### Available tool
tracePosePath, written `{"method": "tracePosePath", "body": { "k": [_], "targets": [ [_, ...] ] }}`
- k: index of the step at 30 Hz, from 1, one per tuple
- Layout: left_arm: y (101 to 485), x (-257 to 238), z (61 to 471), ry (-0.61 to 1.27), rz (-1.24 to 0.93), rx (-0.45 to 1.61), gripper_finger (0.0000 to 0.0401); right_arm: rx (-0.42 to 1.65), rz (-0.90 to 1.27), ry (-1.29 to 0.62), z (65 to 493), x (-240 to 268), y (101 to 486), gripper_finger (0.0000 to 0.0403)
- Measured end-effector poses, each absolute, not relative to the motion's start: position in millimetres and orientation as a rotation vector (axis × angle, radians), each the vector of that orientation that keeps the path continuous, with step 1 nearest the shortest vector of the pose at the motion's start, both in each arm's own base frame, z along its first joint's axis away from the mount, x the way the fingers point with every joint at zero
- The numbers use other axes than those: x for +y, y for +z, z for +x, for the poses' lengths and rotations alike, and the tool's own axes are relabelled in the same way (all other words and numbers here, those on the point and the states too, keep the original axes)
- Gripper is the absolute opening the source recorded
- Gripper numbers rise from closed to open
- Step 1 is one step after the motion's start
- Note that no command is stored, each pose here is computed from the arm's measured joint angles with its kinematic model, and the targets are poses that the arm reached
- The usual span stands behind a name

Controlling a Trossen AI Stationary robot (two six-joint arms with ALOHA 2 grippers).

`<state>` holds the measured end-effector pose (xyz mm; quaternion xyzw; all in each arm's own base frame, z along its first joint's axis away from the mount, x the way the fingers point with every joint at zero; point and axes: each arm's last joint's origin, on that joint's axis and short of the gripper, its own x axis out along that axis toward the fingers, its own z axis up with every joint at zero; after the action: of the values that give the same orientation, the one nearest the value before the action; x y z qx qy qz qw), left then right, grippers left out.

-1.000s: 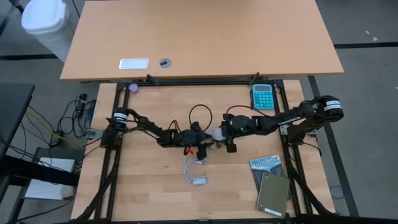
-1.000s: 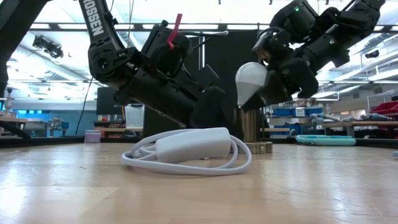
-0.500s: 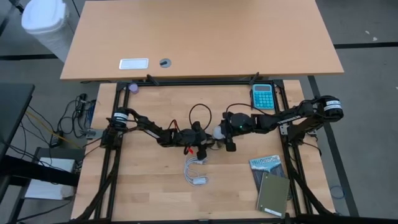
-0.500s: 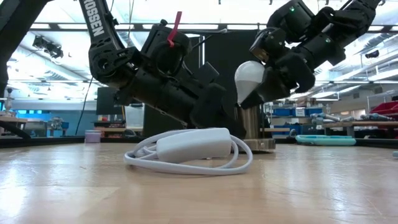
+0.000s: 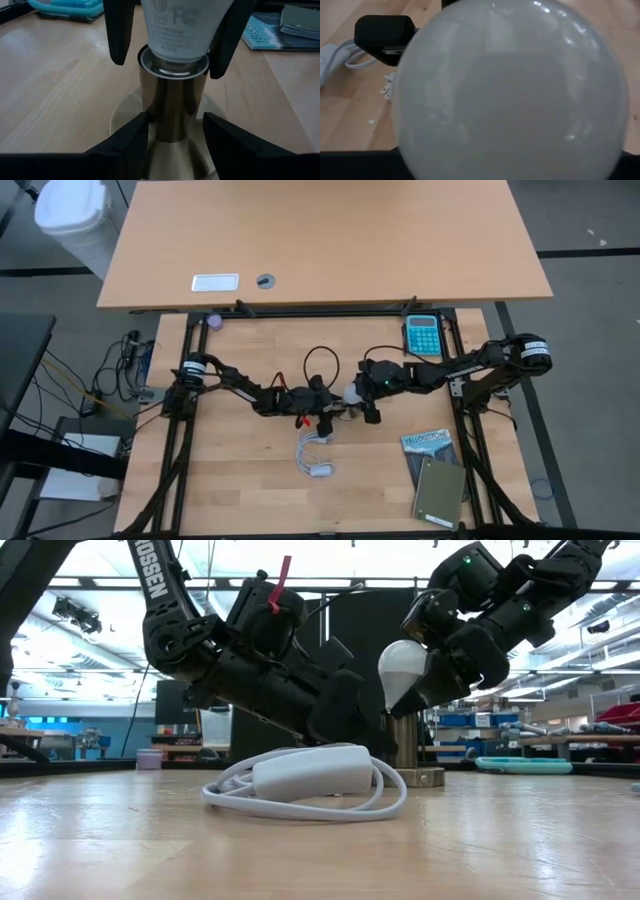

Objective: Screw lightbulb
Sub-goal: Insert the lightbulb into the desk lamp

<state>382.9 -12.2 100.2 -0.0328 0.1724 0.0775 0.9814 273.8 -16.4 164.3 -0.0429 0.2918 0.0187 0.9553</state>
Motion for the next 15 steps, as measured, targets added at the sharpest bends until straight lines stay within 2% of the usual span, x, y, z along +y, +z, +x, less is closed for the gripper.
{"method": "tracePosePath", "body": {
  "k": [15],
  "targets": [
    [100.2,-13.0,382.9,0.140,-0.063,0.349,0.0194,0.583,-0.099,0.057,274.4,-16.3,165.3,0.0315]
  ]
}}
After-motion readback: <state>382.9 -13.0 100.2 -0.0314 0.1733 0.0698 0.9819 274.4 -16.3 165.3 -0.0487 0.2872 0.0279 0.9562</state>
